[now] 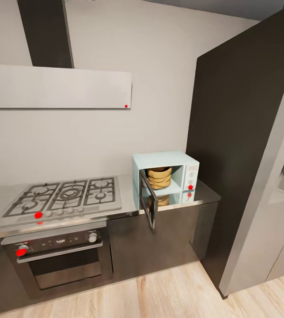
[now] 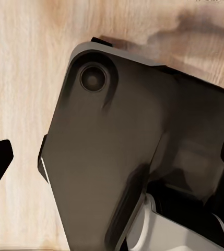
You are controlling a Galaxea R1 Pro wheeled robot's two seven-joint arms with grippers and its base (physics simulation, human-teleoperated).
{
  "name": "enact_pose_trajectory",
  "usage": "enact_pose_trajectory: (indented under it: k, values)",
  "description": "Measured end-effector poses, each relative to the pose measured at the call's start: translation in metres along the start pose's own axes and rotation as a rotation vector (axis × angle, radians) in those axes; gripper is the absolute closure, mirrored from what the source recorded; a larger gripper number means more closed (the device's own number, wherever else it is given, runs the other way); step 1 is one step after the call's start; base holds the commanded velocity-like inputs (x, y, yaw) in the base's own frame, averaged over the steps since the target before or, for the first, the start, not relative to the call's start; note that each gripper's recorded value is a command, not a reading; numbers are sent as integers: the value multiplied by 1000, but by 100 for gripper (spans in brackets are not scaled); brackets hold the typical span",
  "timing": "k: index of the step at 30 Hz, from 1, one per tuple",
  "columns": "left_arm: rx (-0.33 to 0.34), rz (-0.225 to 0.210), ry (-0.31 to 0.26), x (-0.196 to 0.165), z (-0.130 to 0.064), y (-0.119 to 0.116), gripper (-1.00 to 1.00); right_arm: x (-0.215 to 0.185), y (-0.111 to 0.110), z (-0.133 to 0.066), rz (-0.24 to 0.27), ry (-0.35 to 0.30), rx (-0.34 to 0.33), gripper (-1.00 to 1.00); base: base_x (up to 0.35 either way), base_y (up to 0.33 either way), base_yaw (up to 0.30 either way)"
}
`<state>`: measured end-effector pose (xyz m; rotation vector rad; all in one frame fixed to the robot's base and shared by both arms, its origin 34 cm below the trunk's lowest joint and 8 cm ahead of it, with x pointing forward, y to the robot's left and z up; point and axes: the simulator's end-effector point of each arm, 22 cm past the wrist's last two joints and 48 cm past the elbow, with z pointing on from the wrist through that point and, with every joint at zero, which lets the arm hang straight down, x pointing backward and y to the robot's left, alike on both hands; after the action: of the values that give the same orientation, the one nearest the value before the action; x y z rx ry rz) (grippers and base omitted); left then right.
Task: In the kitchen, take the popcorn bag from the countertop, put it into the microwave, and heat it until the popcorn is cooked so the cooked popcorn ends up inside the bag.
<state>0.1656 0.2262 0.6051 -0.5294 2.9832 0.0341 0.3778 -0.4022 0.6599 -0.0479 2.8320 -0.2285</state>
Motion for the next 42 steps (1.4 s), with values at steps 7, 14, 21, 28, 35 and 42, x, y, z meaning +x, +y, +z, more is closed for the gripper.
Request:
enact_pose_trajectory:
  k: [7,14,21,28,35,42]
  values:
    - [4,-1,2,1,0,-3,-100,-1,-10,0,1,-3,47,-100,0,0,110]
    - [7,-3,4,2,0,-5,-100,0,-15,-1,2,1,65,-100,29,0,1]
    - [6,-3,4,2,0,-4,-100,15,-13,0,-1,21,64,-100,289,0,0]
    - [4,-3,3,2,0,-3,-100,16,-13,0,-2,22,63,-100,290,0,0]
    - [14,1,-15,-7,0,-6,-100,16,-13,0,-2,24,63,-100,32,0,0]
    - [201,23,-301,-219,-66,-89,-100,16,-12,0,-2,24,63,-100,0,0,0]
